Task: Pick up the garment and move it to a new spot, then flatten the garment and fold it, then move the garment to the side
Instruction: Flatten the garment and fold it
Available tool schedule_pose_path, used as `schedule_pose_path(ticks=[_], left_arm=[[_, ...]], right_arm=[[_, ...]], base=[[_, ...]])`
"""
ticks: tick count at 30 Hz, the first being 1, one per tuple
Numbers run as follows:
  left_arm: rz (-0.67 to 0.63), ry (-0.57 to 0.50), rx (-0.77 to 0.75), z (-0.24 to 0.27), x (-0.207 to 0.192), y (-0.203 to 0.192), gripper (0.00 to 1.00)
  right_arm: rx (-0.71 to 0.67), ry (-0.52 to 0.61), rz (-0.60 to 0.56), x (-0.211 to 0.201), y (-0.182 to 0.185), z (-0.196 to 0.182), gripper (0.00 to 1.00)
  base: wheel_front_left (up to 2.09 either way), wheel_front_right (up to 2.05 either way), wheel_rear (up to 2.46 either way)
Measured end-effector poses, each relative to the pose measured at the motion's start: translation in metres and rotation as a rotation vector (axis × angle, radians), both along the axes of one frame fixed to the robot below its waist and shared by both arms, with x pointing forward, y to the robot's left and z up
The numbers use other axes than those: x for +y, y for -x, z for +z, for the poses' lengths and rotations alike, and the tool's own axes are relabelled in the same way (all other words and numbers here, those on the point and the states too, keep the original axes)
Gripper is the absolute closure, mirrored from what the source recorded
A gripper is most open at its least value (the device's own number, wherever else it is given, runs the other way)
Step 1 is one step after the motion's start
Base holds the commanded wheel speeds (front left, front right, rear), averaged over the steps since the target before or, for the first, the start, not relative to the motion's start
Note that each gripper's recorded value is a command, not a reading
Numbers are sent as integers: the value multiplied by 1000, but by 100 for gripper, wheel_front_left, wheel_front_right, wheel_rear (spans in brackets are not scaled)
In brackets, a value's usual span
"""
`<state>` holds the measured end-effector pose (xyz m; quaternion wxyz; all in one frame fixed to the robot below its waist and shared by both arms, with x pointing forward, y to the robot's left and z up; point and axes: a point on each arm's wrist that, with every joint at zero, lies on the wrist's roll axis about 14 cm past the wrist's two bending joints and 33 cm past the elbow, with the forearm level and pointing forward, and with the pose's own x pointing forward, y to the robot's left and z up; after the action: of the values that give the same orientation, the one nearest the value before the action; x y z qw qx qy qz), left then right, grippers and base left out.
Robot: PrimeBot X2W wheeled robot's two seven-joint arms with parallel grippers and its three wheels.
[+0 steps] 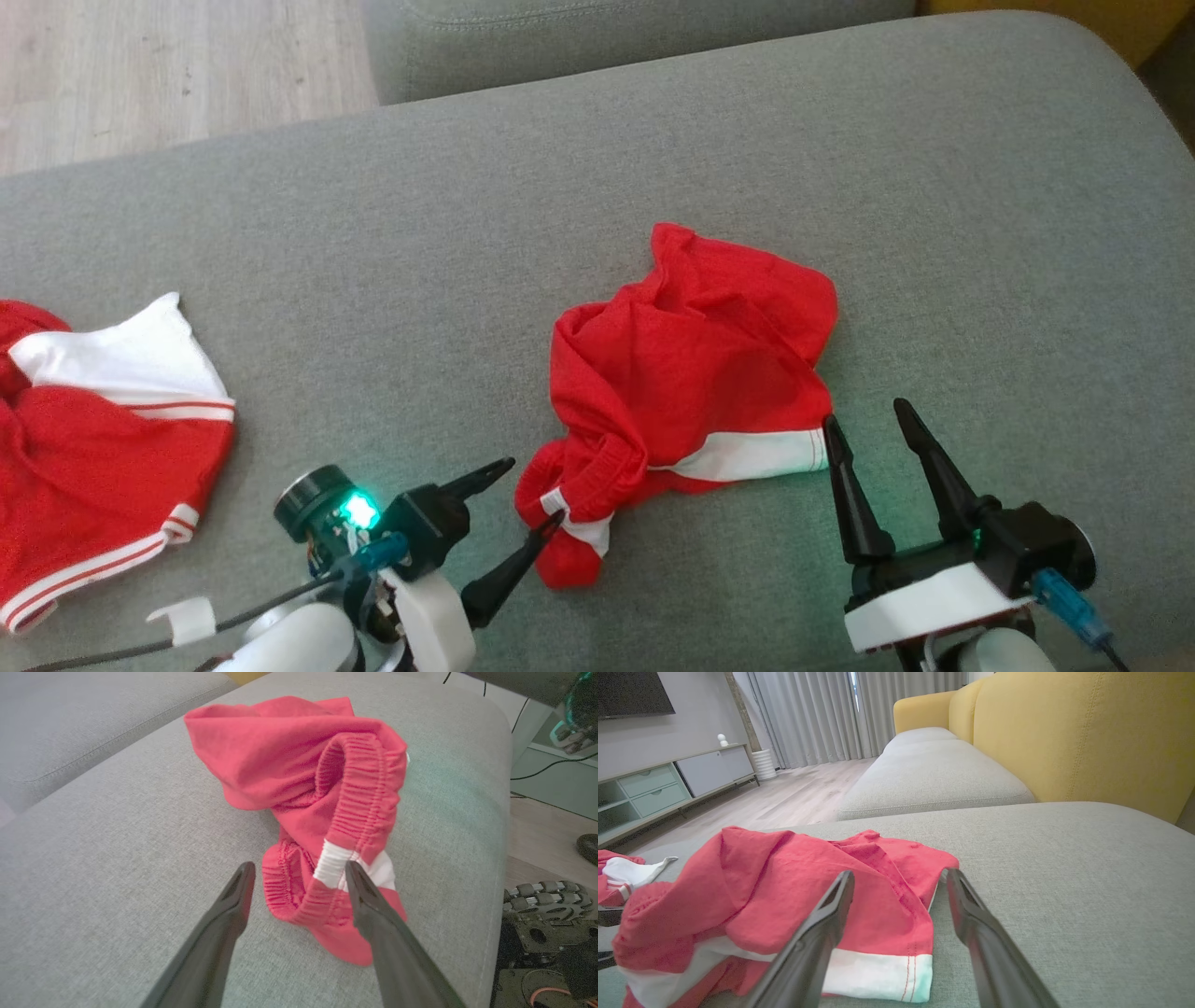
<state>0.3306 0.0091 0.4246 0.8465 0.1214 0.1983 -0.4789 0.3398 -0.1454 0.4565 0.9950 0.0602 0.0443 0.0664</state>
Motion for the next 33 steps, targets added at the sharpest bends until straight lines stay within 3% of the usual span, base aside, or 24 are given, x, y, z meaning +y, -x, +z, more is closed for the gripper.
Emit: schedule_pose_path(ticks=[5, 12, 15, 16, 17, 20, 22, 28, 33], left_arm=[[-24, -5, 18, -7, -4, 1, 0], [-81, 12, 21, -8, -18, 9, 7], [-114, 8, 18, -8, -22, 13, 18], [-124, 12, 25, -8, -24, 15, 38], [-126, 12, 28, -8, -25, 15, 51], [-136, 7, 40, -10, -25, 19, 72], [-133, 10, 43, -9, -25, 19, 100], [-118, 16, 54, -7, -19, 21, 100], [-55, 75, 15, 11, -11, 10, 100]], right_arm=[[2, 9, -7, -3, 0, -1, 0], [-3, 11, -14, -5, -2, 1, 0], [-4, 19, -12, -5, -2, 1, 0], [-5, 18, -12, -5, -2, 1, 0], [-6, 18, -12, -5, -2, 1, 0], [-9, 18, -11, -5, -2, 2, 0], [-11, 18, -11, -5, -2, 3, 0], [-15, 16, -2, -2, -1, 4, 0], [53, 14, 40, 11, 5, -17, 0]], base=[[0, 0, 0], [0, 0, 0], [0, 0, 0], [0, 0, 0], [0, 0, 0], [0, 0, 0], [0, 0, 0], [0, 0, 0], [0, 0, 0]])
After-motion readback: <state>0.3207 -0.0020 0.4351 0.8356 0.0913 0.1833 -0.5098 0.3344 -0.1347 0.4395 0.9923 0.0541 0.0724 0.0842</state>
